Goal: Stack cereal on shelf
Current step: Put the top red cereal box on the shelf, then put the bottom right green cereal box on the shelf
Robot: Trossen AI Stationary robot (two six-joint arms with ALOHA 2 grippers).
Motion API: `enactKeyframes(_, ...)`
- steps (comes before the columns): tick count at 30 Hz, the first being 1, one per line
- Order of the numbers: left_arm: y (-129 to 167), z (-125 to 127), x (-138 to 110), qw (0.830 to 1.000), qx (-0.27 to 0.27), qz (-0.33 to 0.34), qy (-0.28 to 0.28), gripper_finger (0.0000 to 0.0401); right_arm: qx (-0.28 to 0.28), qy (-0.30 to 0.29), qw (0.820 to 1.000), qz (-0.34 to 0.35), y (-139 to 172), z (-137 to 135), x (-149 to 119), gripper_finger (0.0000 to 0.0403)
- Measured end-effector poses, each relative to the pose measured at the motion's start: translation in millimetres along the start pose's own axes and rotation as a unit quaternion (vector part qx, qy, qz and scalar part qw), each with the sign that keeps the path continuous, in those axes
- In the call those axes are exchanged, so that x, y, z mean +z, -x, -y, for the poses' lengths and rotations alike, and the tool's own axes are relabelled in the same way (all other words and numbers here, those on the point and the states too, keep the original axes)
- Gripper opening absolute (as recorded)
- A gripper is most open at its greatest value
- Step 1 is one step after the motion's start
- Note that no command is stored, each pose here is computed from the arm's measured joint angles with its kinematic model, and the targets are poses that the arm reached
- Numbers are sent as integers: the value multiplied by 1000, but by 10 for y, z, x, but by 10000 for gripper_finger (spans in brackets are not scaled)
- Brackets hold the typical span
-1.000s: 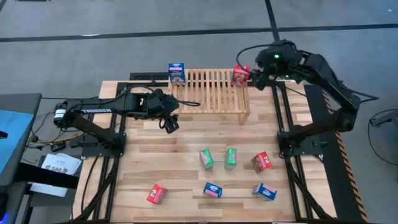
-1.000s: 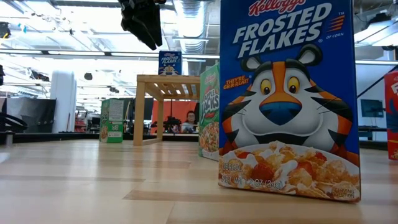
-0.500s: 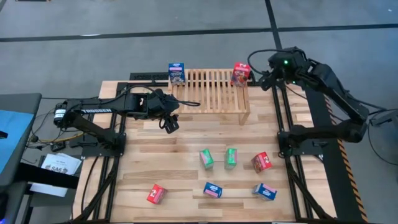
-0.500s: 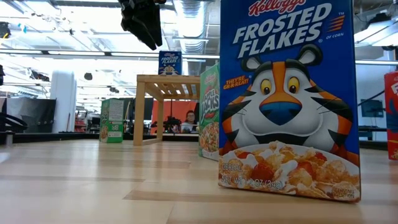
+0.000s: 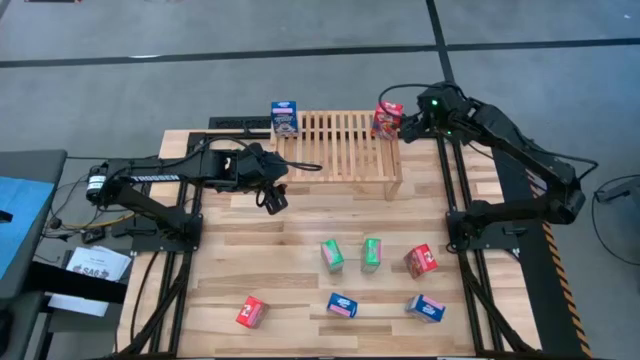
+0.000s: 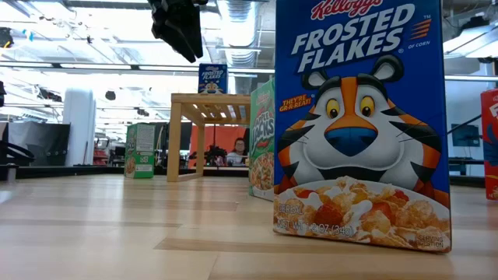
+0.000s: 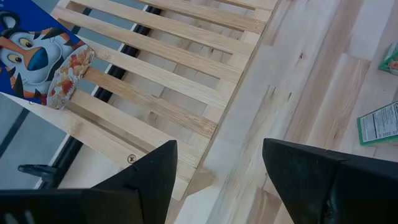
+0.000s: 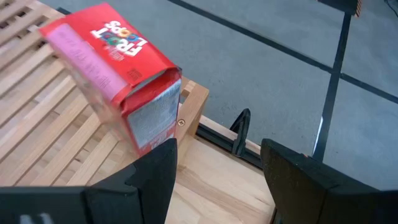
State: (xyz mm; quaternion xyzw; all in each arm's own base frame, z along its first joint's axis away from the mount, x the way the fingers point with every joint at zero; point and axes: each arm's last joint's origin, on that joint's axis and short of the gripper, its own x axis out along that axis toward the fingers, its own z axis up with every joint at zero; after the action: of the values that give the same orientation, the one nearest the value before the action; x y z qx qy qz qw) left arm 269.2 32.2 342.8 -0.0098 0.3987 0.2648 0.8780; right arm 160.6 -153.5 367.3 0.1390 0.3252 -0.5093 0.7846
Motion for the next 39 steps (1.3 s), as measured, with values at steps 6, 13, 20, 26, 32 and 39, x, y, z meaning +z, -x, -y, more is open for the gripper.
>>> enactKeyframes(6, -1, 0, 1, 998, 0, 0, -66, 227, -3, 7, 1000, -18, -157, -65, 16, 256)
enactKeyframes(13, -1, 0, 0, 997, 0, 0, -71, 227, 0, 6, 1000, -1, -254, -115, 78, 256)
enactKeyframes(20, 0, 1, -1, 998, 0, 0, -70, 227, 2, 9, 1000, 13, -287, -134, 118, 256)
enactKeyframes(26, -1, 0, 0, 998, 0, 0, -69, 227, -3, 10, 1000, 10, -302, -106, 117, 256)
enactKeyframes(32, -1, 1, 0, 998, 0, 0, -69, 227, -7, 10, 1000, 10, -305, -92, 119, 256)
enactKeyframes(39, -1, 1, 0, 998, 0, 0, -69, 227, -11, 20, 1000, 14, -263, -67, 116, 256)
